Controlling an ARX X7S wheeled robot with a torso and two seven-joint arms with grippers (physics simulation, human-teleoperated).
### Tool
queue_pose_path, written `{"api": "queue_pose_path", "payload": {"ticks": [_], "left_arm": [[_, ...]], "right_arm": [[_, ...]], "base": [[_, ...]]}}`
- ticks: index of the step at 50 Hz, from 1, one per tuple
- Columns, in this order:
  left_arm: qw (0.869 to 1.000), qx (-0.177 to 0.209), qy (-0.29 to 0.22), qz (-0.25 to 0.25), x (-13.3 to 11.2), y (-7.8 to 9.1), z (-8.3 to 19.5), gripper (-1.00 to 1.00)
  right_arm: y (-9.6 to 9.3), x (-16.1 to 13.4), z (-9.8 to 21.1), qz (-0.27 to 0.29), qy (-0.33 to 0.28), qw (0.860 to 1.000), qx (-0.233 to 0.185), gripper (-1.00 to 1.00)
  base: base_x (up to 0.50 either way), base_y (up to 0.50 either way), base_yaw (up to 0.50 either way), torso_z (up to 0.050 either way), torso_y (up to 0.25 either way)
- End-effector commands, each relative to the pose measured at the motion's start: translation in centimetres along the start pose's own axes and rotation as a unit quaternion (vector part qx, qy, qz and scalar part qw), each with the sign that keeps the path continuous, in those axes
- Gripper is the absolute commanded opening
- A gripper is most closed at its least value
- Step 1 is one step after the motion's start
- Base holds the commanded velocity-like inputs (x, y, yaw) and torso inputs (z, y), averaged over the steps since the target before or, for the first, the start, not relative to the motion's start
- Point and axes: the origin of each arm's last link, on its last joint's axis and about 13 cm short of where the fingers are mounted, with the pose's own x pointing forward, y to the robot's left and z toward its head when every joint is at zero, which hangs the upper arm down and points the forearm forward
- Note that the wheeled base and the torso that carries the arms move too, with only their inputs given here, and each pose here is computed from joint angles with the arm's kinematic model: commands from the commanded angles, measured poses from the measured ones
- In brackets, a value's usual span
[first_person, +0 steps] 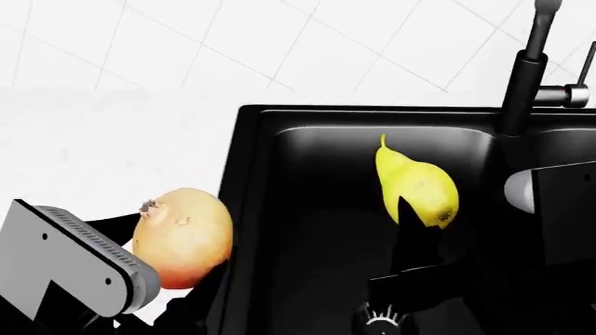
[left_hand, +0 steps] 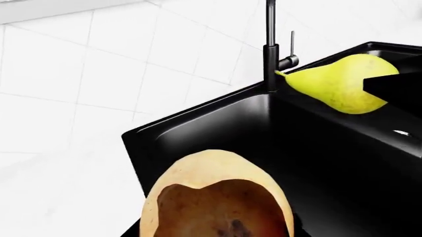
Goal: There is a mixed pile of frozen fruits and vegetables on the counter. Locate all the frozen vegetables and place the items in a bowl on the counter. Take all the frozen fruits and defrost them in a running sink.
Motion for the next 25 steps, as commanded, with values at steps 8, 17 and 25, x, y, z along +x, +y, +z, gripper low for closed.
{"api": "queue_pose_path", "payload": {"ticks": [8, 17, 25], "left_arm": [[0.999, -0.028, -0.033, 0.002, -0.7, 0.6, 0.7, -1.0], [0.999, -0.03, -0.034, 0.003, 0.3, 0.2, 1.0, -1.0], [0.999, -0.031, -0.036, 0.01, -0.2, 0.7, 1.2, -1.0]], "right_arm": [[-0.2, 0.1, 0.2, 0.003, -0.014, 1.0, 0.002, -1.0], [0.2, 0.5, -0.1, 0.015, -0.001, 1.0, -0.004, -1.0], [1.0, 2.4, -0.2, 0.049, 0.031, 0.998, -0.018, -1.0]], "base": [[0.27, -0.46, 0.0, 0.0, 0.003], [0.09, -0.21, 0.0, 0.0, 0.001], [0.0, 0.0, 0.0, 0.0, 0.0]]}}
